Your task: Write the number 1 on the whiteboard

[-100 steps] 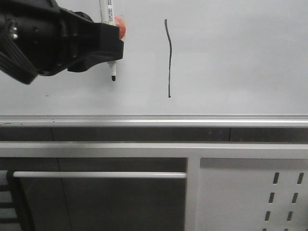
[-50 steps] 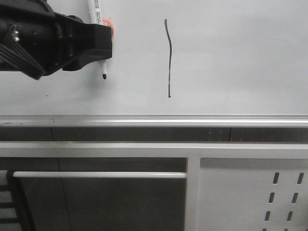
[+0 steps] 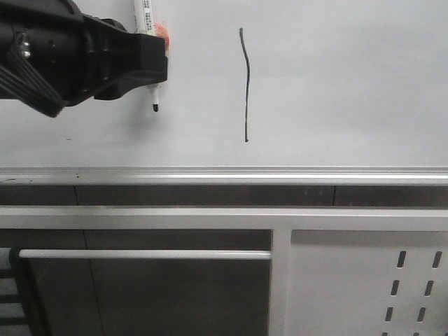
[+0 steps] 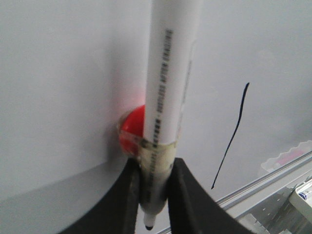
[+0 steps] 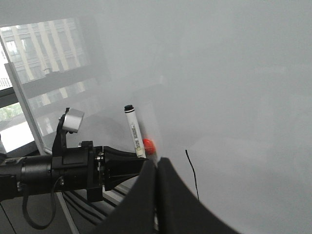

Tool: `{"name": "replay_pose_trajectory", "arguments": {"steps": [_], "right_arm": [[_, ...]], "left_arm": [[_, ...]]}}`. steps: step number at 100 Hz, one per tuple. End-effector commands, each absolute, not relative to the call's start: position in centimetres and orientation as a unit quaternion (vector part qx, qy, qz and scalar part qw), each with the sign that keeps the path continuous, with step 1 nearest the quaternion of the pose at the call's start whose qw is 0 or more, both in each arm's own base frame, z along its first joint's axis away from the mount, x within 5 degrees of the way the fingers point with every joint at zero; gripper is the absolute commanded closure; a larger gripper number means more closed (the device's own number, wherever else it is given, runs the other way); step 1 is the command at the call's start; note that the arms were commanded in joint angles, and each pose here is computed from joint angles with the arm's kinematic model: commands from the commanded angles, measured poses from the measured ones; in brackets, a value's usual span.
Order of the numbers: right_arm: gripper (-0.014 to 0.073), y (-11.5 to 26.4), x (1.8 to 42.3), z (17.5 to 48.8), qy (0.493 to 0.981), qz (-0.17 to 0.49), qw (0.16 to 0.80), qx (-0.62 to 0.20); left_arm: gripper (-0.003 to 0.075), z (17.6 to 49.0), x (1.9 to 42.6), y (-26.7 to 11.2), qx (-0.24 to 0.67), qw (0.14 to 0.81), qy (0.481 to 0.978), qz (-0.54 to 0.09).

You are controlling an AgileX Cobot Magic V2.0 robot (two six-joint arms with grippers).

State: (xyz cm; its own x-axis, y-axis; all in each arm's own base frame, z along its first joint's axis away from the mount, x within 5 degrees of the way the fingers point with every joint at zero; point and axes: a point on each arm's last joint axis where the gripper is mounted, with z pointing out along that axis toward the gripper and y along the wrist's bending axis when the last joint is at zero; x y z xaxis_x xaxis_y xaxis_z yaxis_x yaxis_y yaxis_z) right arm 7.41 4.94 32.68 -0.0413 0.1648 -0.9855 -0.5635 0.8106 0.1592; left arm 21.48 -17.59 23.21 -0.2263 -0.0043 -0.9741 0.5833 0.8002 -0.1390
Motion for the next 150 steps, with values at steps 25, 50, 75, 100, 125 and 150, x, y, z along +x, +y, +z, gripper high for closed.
{"name": "replay_pose_trajectory", "arguments": {"steps": [25,50,75,100,125,150], "right_arm": [[0.0666,5.2,7.2,33.6,0.653,0.276,0.686,-0.166],[0.0666,5.2,7.2,33.6,0.652,0.279,0.685,-0.168],[0.0666,5.2,7.1,33.6,0.653,0.282,0.683,-0.168],[0.0666,5.2,7.1,33.6,0.653,0.282,0.683,-0.168],[0.0666,5.2,7.1,33.6,0.653,0.282,0.683,-0.168],[0.0666,5.2,7.1,33.6,0.653,0.282,0.683,-0.168]], "left_arm": [[0.0738,24.9,21.9,-17.5,0.164,0.608,0.731,-0.263],[0.0738,24.8,22.0,-17.3,0.153,0.608,0.734,-0.262],[0.0738,24.8,22.7,-16.4,0.111,0.604,0.741,-0.27],[0.0738,24.8,22.7,-16.4,0.116,0.605,0.74,-0.27],[0.0738,24.9,22.5,-16.7,0.125,0.604,0.738,-0.272],[0.0738,24.9,22.4,-16.9,0.129,0.603,0.738,-0.275]]}}
